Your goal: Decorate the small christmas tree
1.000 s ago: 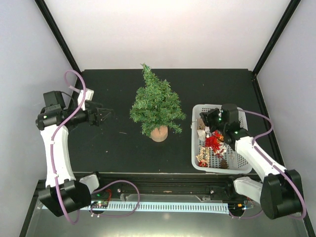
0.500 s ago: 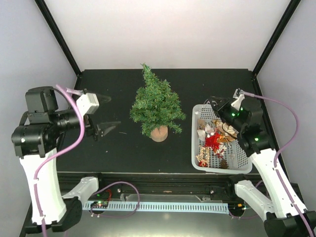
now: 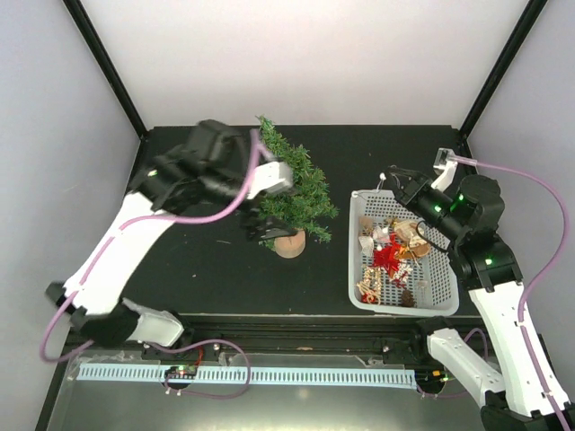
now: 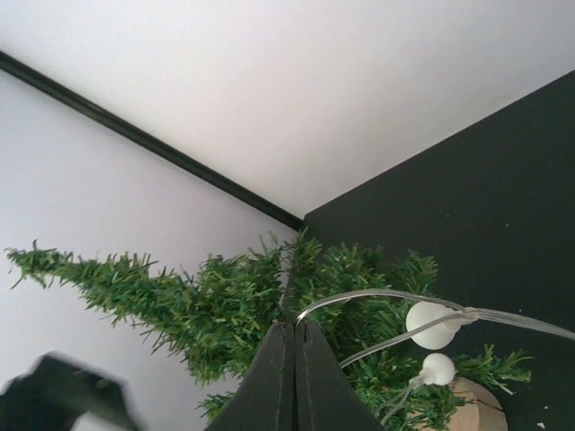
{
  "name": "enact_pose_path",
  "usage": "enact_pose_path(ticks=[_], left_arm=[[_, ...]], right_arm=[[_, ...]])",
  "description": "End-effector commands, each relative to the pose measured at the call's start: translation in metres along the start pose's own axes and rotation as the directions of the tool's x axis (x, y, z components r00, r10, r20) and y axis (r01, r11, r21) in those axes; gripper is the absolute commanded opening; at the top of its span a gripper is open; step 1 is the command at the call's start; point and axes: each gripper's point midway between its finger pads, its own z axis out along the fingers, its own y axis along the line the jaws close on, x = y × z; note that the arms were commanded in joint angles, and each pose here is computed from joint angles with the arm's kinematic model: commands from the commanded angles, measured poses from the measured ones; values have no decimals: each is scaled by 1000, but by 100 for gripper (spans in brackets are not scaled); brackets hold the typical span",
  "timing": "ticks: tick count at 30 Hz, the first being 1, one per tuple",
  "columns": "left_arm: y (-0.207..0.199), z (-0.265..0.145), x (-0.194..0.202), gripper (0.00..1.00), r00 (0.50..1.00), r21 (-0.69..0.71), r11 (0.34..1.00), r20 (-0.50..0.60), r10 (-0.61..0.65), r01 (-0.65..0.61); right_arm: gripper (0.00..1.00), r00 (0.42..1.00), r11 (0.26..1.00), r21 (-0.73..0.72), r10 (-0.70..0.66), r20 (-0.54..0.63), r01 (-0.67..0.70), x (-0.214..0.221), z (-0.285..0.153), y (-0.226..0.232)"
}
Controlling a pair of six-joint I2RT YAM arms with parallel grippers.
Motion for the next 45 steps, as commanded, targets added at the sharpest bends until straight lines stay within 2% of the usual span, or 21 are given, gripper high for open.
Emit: enact_pose_path(ticks=[1,11,16,22,38,41,45], left_arm=[[43,40,0,99,997,-105,994,-80,-1,-8],[74,103,-37,99,999,51,998,-19,-38,39],[57,127,-38,99,1000,162,987,-14,26,-24],[46,147,-34,99,1000,244,970,-21,22,-17],[28,198,-17,99,996,303,953,-83,40,-13],[24,200,-19,89,997,330,944,-76,31,-5],[18,196,-23,63,997,352,936,-66,32,-6]], right_arm=[[1,998,997,-58,-51,-32,49,3,-6,15],[1,998,996,-75,-45,-52,41,11,-6,13],[1,998,995,-98,-24,-64,18,15,-5,14],[1,998,993,-122,1,-69,-10,16,-3,16],[1,995,985,-165,44,-87,-58,21,-4,20],[1,996,985,-161,43,-83,-56,20,-5,20],[1,996,987,-155,41,-78,-53,20,-6,18]])
